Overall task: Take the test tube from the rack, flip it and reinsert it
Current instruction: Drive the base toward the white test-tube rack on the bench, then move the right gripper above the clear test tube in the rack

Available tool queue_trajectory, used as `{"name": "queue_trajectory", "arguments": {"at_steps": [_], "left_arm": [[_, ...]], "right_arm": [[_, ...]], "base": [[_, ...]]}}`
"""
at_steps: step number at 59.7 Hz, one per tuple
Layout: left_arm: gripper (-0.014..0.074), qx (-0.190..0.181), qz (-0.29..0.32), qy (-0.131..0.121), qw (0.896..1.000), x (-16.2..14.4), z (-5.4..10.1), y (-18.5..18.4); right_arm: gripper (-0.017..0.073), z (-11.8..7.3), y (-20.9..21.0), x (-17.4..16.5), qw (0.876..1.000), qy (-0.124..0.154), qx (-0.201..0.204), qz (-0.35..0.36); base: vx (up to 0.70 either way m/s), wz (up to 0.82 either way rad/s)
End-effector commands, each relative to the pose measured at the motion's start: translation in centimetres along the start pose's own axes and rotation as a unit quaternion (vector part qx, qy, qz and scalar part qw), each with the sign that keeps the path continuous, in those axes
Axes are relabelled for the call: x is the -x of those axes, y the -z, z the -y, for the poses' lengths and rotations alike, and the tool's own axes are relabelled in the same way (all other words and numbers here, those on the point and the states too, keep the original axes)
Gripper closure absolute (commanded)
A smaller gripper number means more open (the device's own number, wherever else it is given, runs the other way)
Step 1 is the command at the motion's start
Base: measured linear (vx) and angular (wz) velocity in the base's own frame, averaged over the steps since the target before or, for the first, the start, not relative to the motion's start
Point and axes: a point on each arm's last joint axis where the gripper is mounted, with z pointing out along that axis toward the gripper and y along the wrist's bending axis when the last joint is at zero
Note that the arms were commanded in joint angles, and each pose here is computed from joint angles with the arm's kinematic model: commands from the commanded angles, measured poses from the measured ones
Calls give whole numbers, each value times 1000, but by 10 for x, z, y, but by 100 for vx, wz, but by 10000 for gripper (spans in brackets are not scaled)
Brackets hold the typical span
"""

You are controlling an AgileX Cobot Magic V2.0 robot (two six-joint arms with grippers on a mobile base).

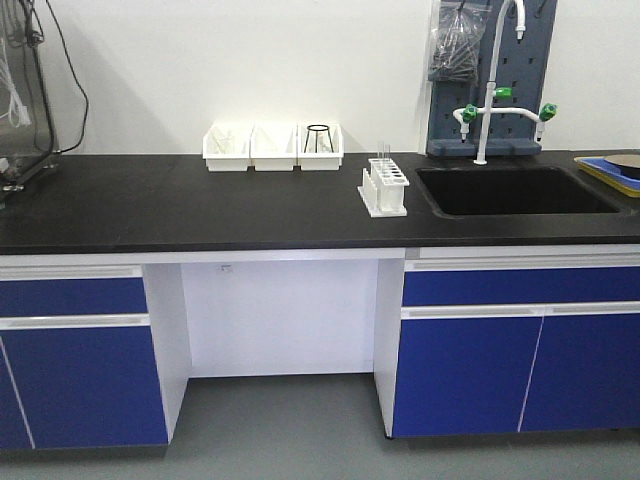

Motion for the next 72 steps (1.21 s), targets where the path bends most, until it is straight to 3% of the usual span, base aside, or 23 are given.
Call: {"name": "queue_trajectory", "arguments": {"at_steps": [1,72], "left_arm": [[600,-10,43,2,999,7,2,0],[600,-10,43,2,999,7,2,0]], "right_arm": [[568,-1,1,8,999,6,5,46],[568,-1,1,8,999,6,5,46]], "base": [[31,-6],[45,2]]}}
